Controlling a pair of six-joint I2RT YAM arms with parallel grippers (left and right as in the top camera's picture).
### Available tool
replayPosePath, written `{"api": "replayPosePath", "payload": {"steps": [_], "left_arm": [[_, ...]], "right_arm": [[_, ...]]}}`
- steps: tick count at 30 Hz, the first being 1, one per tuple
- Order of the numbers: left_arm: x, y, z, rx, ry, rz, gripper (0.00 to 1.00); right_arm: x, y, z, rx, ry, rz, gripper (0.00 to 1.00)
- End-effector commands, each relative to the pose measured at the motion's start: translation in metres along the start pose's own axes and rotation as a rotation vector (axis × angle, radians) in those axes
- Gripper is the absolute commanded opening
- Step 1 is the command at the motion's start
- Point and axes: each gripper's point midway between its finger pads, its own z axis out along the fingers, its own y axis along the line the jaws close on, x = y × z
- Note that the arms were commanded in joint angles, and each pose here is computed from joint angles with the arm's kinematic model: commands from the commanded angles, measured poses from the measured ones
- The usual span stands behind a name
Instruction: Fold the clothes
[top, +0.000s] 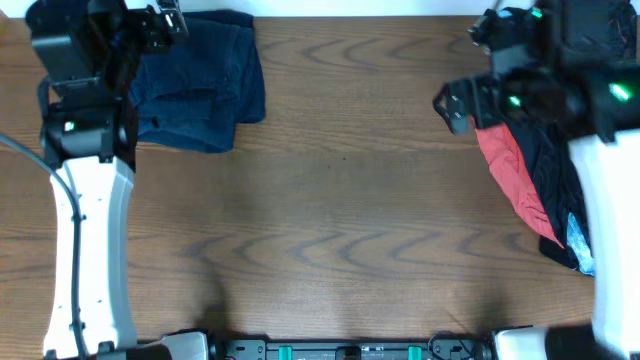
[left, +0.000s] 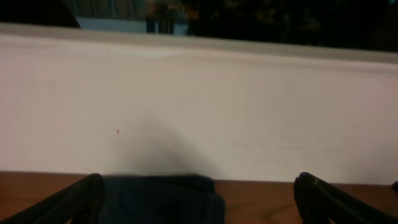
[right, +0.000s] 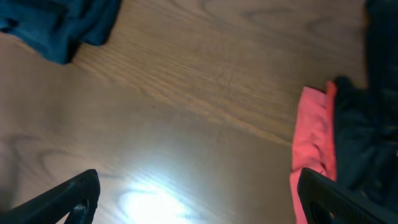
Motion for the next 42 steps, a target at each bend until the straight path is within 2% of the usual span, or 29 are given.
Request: {"api": "replayPosePath", "payload": {"steps": [1,7,18,23,26,32,42], "left_arm": [[-0.011,-0.006,-0.011,0.020,-0.025,-0.012,0.98],[-0.012,-0.007,-0.014,0.020,-0.023,-0.012,0.98],[0.035,-0.004,-0.018,0.002,0.169,-0.048,0.98],[0.059,-0.003,-0.023,-0.007,0.268,-0.066,0.98],[0.072,-0.002,-0.027,-0.012,0.320,-0.076,0.98],[0.092,-0.002,-0.034,-0.020,0.407,-0.092,0.98],[0.111,-0.002,-0.044,-0.028,0.493,-0.107,0.98]], "right_arm": [[0.005,0.006,-0.026,0.013,-0.033,-0.038,0.99],[0.010,0.013,-0.052,0.020,-0.084,-0.050,0.99],[0.010,0.014,-0.049,0.010,-0.079,-0.050,0.99],[-0.020,0.010,-0.044,0.034,-0.257,-0.099,0.99],[-0.020,0.010,-0.041,0.050,-0.383,-0.136,0.99],[0.025,0.008,-0.027,0.086,-0.618,-0.184,0.99],[0.133,-0.008,0.022,0.147,-0.738,-0.179,0.99]]}}
